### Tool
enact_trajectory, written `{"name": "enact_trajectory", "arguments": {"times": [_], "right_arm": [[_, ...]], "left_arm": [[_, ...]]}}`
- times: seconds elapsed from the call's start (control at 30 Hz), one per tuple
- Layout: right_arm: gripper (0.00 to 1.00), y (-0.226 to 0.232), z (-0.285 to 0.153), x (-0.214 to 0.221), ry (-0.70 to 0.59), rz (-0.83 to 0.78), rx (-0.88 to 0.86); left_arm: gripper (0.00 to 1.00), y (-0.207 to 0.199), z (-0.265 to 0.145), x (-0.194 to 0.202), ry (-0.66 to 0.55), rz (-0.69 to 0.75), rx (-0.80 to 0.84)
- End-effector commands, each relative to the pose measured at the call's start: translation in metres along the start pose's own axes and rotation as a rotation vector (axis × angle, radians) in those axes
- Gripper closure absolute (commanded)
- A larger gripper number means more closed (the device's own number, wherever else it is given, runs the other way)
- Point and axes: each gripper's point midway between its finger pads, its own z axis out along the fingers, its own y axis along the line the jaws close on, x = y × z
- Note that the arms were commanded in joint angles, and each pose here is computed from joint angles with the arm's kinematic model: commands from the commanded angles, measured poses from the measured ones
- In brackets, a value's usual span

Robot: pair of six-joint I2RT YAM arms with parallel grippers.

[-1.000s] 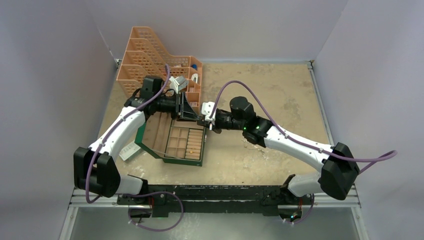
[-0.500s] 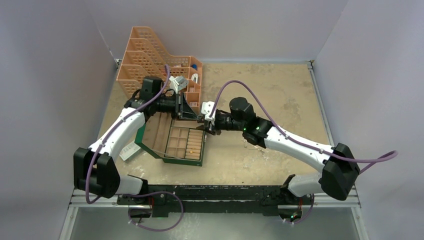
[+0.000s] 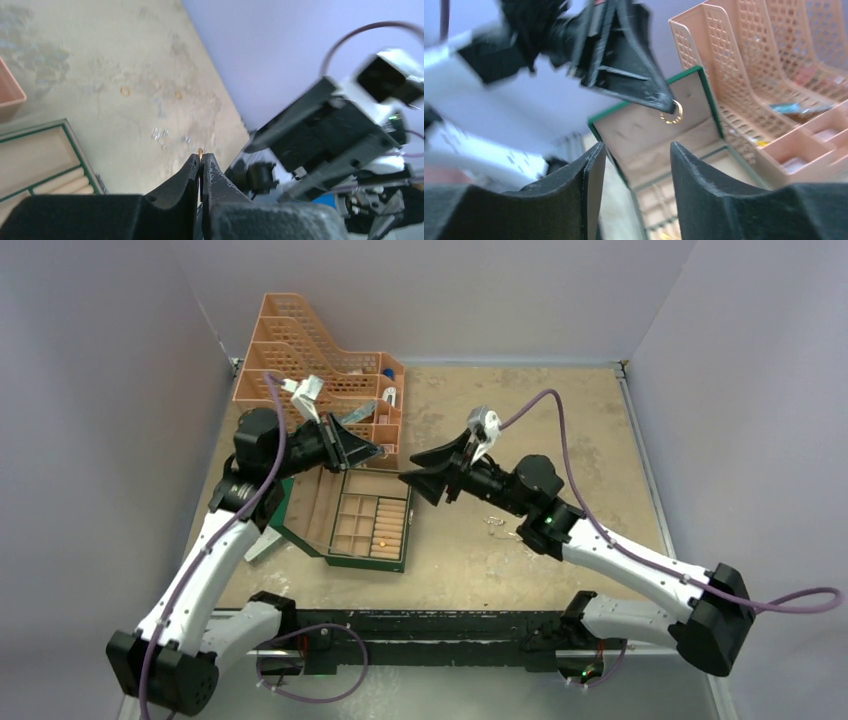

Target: Organize the mixed jewelry

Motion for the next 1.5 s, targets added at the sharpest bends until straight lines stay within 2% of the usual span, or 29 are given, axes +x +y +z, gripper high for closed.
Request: {"name": "enact_trajectory", "arguments": {"times": [0.0,0.1,0.17,0.27,0.57,0.73,1.0,1.23,1.47], "right_arm": [[0.49,-0.003,0.018,-0.057,-0.299,0.547,0.036],[0.47,0.013,0.025,-0.071,-0.364,0.656,-0.079],[0.42,0.017,0.029,-0.077,-0.391,0.703,-0.126],[0.41,0.018,0.038,-0.079,-0.407,0.758,-0.154],[0.54,0.020,0.045,-0.085,-0.455,0.822,-0.231],[0.56,0.014,0.047,-0.086,-0.483,0.865,-0.229],[0.52,0.003,0.058,-0.074,-0.442,0.920,-0.158],[0.69,0.001,0.061,-0.075,-0.449,0.914,-0.158],[0.95,0.003,0.059,-0.077,-0.462,0.904,-0.170]], "left_arm": [[1.00,-0.036,-0.019,-0.056,-0.345,0.004,0.084],[1.00,-0.044,-0.028,-0.067,-0.428,-0.057,0.104],[1.00,-0.047,-0.030,-0.070,-0.440,-0.096,0.114],[1.00,-0.051,-0.032,-0.070,-0.443,-0.141,0.137],[1.00,-0.058,-0.034,-0.063,-0.419,-0.186,0.180],[1.00,-0.061,-0.032,-0.057,-0.381,-0.201,0.212],[1.00,-0.064,-0.033,-0.053,-0.374,-0.193,0.234],[1.00,-0.065,-0.033,-0.052,-0.369,-0.185,0.239],[1.00,-0.063,-0.033,-0.051,-0.371,-0.185,0.234]]}}
